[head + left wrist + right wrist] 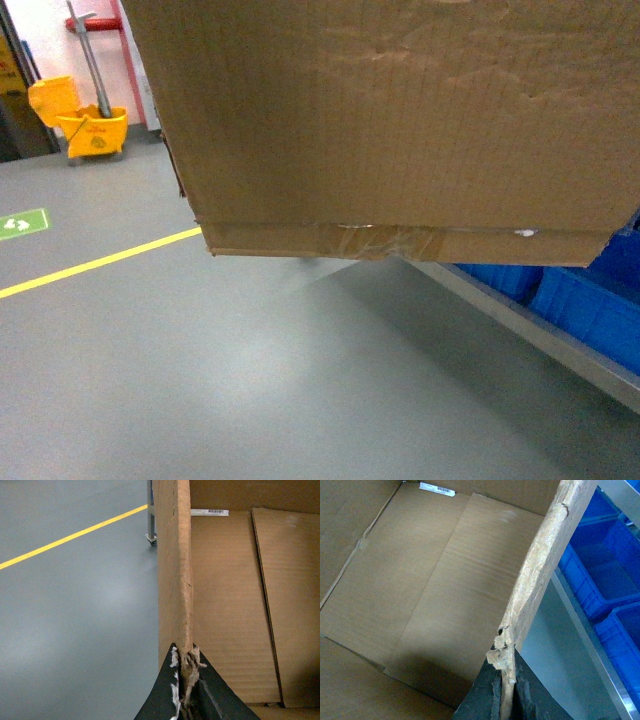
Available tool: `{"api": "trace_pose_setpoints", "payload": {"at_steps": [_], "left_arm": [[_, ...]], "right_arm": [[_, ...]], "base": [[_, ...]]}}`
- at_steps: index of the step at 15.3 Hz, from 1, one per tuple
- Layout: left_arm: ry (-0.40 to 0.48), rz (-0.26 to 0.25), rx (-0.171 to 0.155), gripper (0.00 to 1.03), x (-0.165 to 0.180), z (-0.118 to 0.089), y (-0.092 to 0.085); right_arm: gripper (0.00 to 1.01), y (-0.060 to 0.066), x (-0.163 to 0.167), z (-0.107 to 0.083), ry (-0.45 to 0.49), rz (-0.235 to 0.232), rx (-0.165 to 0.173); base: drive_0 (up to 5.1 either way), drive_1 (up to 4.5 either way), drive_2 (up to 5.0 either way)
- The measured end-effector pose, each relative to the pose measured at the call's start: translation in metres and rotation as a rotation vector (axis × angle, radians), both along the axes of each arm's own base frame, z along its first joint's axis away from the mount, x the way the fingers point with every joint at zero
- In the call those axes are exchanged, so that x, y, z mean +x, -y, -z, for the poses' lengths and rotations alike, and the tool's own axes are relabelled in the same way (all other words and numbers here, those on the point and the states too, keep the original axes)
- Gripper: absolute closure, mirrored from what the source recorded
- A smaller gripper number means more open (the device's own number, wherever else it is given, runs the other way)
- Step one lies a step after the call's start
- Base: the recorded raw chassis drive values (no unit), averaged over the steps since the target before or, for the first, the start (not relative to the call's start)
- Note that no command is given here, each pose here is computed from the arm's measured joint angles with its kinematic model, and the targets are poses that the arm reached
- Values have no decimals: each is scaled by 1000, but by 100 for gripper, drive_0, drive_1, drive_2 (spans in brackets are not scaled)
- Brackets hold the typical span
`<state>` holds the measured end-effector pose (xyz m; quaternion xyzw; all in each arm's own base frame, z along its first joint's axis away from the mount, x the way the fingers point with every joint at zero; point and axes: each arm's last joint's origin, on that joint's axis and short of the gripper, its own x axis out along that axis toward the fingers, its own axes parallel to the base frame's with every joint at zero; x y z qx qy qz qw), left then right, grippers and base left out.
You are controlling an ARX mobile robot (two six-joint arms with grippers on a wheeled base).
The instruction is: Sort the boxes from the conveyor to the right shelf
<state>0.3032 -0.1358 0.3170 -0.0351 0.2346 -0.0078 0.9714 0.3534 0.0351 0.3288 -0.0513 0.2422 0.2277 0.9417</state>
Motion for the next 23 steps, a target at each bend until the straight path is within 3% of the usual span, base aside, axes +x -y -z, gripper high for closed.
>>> {"api": "trace_pose_setpoints", "payload": {"at_steps": [23], "left_arm": [[0,0,0,101,0,0,0]], "right_arm": [[99,0,0,0,0,0,0]], "base": [[-132,-132,-132]]}}
